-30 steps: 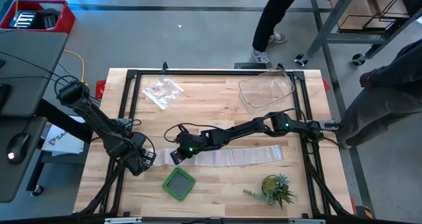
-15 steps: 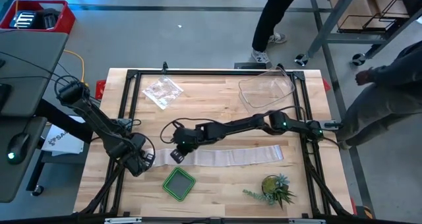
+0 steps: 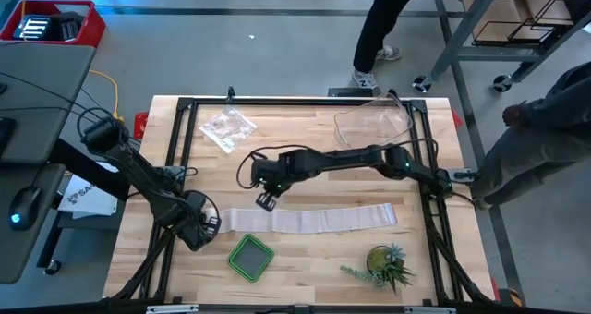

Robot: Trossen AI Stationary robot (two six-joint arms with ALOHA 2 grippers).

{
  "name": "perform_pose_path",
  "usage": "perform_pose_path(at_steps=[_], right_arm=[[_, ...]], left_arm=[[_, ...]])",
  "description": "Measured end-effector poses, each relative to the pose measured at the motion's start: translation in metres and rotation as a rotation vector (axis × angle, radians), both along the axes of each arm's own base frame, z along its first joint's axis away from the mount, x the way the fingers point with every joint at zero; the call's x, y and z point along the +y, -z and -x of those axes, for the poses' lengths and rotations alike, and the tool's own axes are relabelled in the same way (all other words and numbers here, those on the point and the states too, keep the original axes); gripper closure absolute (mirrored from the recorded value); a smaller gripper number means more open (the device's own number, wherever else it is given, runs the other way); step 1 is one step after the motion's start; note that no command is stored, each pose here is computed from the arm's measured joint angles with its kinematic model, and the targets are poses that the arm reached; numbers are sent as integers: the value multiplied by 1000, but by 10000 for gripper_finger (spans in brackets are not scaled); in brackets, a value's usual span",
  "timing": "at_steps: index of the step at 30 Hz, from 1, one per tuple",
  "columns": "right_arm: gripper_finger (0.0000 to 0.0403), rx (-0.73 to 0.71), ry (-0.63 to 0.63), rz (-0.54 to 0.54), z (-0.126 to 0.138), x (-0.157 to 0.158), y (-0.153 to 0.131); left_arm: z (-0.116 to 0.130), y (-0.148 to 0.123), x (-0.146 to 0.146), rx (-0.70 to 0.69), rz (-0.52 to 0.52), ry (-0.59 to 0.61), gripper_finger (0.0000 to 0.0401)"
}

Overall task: Roll bandage
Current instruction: Roll the white bandage

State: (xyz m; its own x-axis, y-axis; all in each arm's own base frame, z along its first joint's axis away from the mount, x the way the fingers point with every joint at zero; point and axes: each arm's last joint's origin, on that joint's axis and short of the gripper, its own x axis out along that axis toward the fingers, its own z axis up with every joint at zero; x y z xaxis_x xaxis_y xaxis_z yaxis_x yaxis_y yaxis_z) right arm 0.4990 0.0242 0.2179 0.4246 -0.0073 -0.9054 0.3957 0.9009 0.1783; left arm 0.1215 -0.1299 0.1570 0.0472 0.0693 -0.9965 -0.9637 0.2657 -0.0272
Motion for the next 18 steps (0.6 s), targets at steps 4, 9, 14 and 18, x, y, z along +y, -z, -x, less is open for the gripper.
perform_pose_path(at_steps=[4, 9, 14, 18], right_arm=[[403, 89, -21, 84, 19, -2, -18], [403, 199, -46, 124, 47, 0, -24], [403, 135, 50, 30, 103, 6, -27], [403, 39, 156, -41, 151, 10, -37]], left_arm=[[-1, 0, -1, -6, 3, -1, 401], [-1, 1, -1, -9, -3, -1, 401], [-1, 1, 0, -21, -15, -1, 401], [-2, 1, 0, -28, -19, 7, 401]])
